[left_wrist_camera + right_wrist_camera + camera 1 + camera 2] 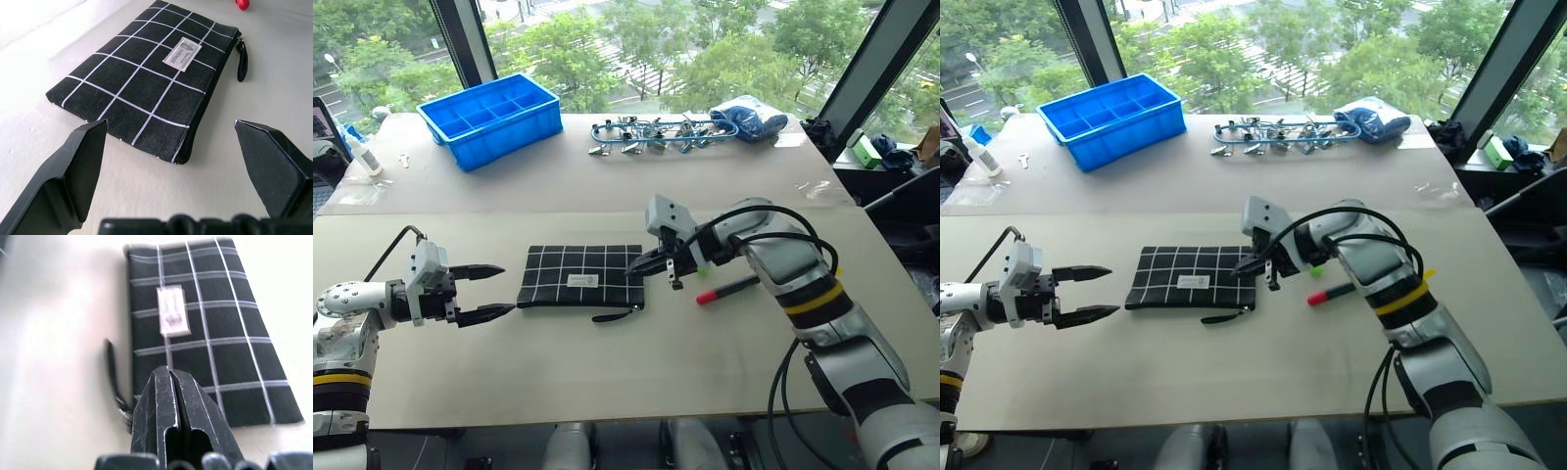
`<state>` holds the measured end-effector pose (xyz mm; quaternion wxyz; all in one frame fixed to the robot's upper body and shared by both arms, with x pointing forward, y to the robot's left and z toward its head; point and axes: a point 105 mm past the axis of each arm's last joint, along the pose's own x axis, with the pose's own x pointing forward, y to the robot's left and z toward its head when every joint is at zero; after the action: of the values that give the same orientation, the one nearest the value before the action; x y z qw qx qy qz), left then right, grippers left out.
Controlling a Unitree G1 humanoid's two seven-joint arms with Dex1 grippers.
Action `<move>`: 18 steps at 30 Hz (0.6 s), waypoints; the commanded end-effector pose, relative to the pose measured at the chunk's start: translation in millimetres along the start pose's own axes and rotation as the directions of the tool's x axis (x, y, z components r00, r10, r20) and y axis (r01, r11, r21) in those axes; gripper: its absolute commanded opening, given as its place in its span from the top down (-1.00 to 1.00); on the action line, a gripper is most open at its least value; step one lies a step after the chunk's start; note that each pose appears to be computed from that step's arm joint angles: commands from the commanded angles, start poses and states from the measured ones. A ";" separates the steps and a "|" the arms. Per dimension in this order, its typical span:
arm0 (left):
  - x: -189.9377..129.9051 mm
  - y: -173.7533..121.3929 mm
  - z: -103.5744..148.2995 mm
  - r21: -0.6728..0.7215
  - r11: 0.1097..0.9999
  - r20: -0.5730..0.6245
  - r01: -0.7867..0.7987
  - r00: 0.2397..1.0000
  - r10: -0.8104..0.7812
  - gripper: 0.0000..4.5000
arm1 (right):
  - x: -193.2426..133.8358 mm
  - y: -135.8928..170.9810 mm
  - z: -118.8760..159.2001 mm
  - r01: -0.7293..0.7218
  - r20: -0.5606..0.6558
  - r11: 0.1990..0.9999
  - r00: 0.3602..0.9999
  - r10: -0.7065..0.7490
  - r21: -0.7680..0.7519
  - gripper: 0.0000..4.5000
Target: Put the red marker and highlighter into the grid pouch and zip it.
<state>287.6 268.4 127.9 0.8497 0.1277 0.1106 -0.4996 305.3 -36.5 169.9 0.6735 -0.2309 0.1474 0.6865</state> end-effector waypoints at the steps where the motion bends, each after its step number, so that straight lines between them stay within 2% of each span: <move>1: -1.9 1.2 4.6 0.009 1.000 0.024 -0.006 1.000 0.006 -1.00 | 15.7 30.8 -20.5 -0.073 -0.042 0.995 0.996 0.075 0.063 0.98; 6: -0.5 0.4 3.0 0.005 1.000 0.024 -0.002 1.000 0.002 -1.00 | 32.0 21.7 -38.7 0.024 -0.097 0.991 0.995 -0.010 0.135 0.98; 12: -0.7 1.9 4.8 0.010 1.000 0.025 -0.003 1.000 0.003 -1.00 | 39.5 5.7 -40.2 0.090 -0.114 0.984 0.991 -0.073 0.155 0.98; 18: -1.8 0.5 3.3 0.007 1.000 0.026 -0.007 1.000 0.007 -1.00 | 38.3 -0.9 -61.0 0.137 -0.222 0.987 0.968 -0.116 0.080 0.98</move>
<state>287.6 268.3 124.1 0.8516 0.1183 0.1116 -0.4983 305.4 -30.3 96.7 0.7001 -0.2474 0.2485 0.6220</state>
